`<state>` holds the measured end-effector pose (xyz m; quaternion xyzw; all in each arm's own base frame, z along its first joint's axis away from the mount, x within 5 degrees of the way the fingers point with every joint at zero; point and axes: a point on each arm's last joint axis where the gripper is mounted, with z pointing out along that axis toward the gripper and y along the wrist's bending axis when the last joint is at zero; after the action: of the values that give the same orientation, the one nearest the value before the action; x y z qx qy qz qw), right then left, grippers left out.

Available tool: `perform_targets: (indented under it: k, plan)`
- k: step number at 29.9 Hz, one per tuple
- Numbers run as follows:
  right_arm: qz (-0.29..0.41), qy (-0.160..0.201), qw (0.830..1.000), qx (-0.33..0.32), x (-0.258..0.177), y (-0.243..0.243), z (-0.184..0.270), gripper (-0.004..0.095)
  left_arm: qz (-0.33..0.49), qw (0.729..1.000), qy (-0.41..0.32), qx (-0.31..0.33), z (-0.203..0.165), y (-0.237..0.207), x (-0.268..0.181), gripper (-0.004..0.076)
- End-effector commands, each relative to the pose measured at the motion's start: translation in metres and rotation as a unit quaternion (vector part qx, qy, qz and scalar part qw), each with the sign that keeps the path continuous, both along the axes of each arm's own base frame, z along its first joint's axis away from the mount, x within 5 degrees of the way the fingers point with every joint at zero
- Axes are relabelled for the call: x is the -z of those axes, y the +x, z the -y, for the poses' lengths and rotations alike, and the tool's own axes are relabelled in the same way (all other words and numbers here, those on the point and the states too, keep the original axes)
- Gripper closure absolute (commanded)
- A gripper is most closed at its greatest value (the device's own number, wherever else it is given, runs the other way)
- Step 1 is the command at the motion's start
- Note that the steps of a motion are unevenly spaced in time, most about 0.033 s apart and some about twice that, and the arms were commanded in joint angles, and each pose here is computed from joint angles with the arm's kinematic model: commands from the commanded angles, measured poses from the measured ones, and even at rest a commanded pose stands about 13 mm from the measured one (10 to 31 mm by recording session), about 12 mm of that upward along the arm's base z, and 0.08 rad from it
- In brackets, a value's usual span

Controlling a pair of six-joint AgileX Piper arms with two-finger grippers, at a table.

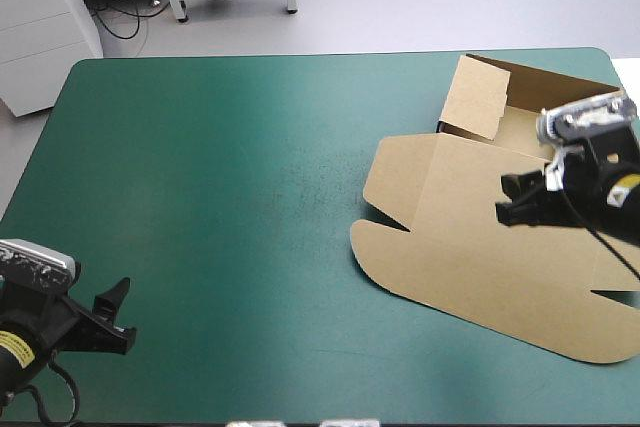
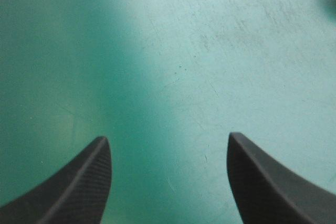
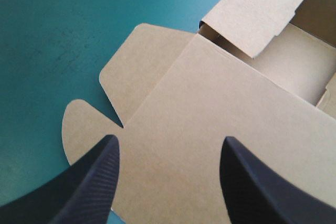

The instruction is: Fold the box

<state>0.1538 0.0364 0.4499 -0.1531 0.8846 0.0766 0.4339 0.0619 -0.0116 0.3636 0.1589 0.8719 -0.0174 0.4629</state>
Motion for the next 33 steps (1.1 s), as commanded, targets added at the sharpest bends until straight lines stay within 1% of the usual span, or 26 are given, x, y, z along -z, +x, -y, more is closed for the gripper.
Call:
perform_targets:
  k: [1,5,8,12,16,18,20,24,25,28,33]
  plan:
    - [0.048,0.002,0.999,0.003,0.011,-0.027,0.005,0.0411,0.037,0.999,-0.016,0.003,0.0,-0.002,0.006,0.0275]
    - [0.064,-0.004,0.998,0.004,0.04,-0.058,0.01,0.0471,0.052,0.998,-0.032,0.008,-0.002,-0.011,0.018,0.0275]
    - [0.08,-0.002,0.997,0.007,0.063,-0.076,0.013,0.051,0.071,0.996,-0.046,0.013,-0.004,-0.019,0.025,0.0275]
    - [0.089,0.009,0.996,0.007,0.093,-0.095,0.015,0.0517,0.093,0.993,-0.072,0.022,-0.005,-0.028,0.033,0.0275]
    - [0.086,0.009,0.996,0.006,0.117,-0.108,0.016,0.0536,0.098,0.992,-0.081,0.025,-0.007,-0.035,0.043,0.0279]
    - [0.08,0.009,0.997,0.006,0.128,-0.113,0.017,0.0596,0.094,0.992,-0.084,0.026,-0.006,-0.036,0.049,0.0294]
    - [0.075,0.01,0.997,0.004,0.138,-0.118,0.017,0.0684,0.085,0.992,-0.086,0.028,-0.006,-0.035,0.055,0.0314]
    - [0.082,0.015,0.996,0.002,0.151,-0.127,0.018,0.0899,0.073,0.993,-0.088,0.03,-0.004,-0.034,0.065,0.0337]
    - [0.087,0.016,0.996,0.002,0.153,-0.128,0.018,0.093,0.067,0.993,-0.088,0.03,-0.003,-0.033,0.069,0.0344]
    - [0.102,0.02,0.995,0.011,0.157,-0.132,0.02,0.0922,0.06,0.994,-0.089,0.031,-0.002,-0.032,0.075,0.0376]
    - [0.12,0.023,0.992,0.015,0.156,-0.137,0.021,0.0924,0.066,0.993,-0.092,0.032,-0.001,-0.03,0.076,0.0473]
